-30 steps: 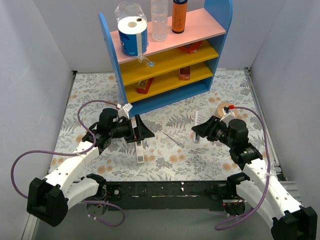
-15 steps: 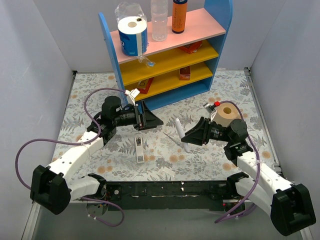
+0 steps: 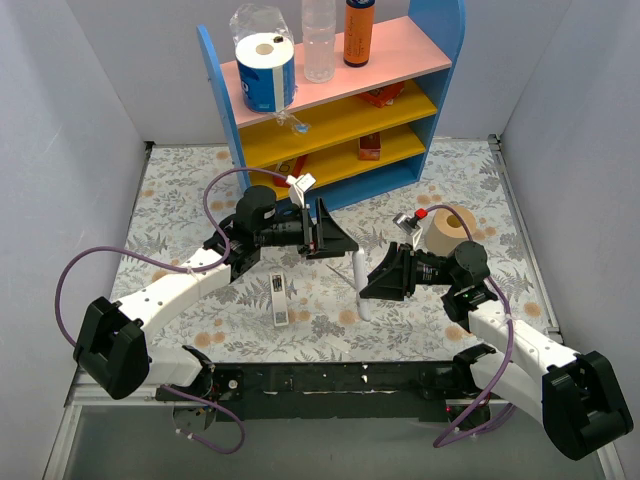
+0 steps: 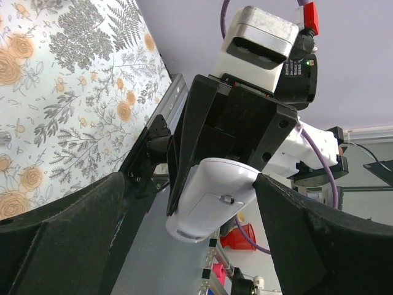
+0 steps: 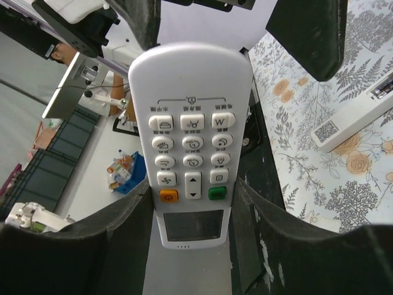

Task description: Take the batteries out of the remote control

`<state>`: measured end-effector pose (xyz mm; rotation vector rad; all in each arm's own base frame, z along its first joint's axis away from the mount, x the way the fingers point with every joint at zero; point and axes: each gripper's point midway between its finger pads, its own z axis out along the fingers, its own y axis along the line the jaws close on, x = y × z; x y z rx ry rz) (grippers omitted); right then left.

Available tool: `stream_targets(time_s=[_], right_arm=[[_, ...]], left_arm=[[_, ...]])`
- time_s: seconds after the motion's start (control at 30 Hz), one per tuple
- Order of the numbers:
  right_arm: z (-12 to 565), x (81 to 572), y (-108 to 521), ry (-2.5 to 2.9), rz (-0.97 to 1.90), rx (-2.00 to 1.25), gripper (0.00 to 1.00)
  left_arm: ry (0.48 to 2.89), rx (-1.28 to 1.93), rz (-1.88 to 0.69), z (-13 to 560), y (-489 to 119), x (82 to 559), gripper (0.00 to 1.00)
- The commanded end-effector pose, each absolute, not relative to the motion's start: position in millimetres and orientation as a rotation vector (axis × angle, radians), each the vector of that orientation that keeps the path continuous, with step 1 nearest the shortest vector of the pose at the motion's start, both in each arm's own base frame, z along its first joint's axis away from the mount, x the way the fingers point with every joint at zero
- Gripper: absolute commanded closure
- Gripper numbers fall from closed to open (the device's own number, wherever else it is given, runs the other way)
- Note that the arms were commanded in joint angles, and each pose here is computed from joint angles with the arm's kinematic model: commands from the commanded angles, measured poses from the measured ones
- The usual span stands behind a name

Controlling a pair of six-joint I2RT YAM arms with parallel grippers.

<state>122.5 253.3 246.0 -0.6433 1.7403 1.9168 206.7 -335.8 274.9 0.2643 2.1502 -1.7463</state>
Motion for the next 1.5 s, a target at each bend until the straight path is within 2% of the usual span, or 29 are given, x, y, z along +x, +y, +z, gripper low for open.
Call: stream_targets(time_s=[0.0, 0.23, 0.57, 0.93, 1.03, 1.27, 1.37, 1.4, 1.47], right_arm=[[253, 118, 254, 1.68, 1.919, -0.701, 0.9], [249, 117, 253, 1.687, 1.915, -0.688, 0.91], [240, 121, 253, 1.747, 1.897, -0.62, 0.92], [240, 117, 252, 1.748, 1.93, -0.631, 0.91], [237, 115, 252, 1.759, 1.942, -0.629, 0.91], [232, 114, 252, 1.775, 1.952, -0.628, 0.91], [232, 114, 252, 1.776, 1.956, -0.63, 0.91], [231, 115, 252, 1.782, 1.956, -0.625, 0.91], [230, 117, 253, 1.794, 1.96, -0.614, 0.88]], left_arm=[[2.124, 0.31, -1.769, 287, -354, 196, 0.13], [2.128, 0.287, -1.755, 285, -357, 192, 0.13], [2.107, 0.315, -1.71, 277, -348, 186, 0.08], [2.123, 0.364, -1.748, 269, -362, 183, 0.14], [2.136, 0.373, -1.762, 264, -366, 179, 0.17], [2.139, 0.347, -1.793, 258, -366, 173, 0.33], [2.13, 0.349, -1.809, 261, -367, 172, 0.44], [2.128, 0.349, -1.813, 263, -366, 171, 0.53], [2.129, 0.342, -1.815, 264, -366, 171, 0.61]])
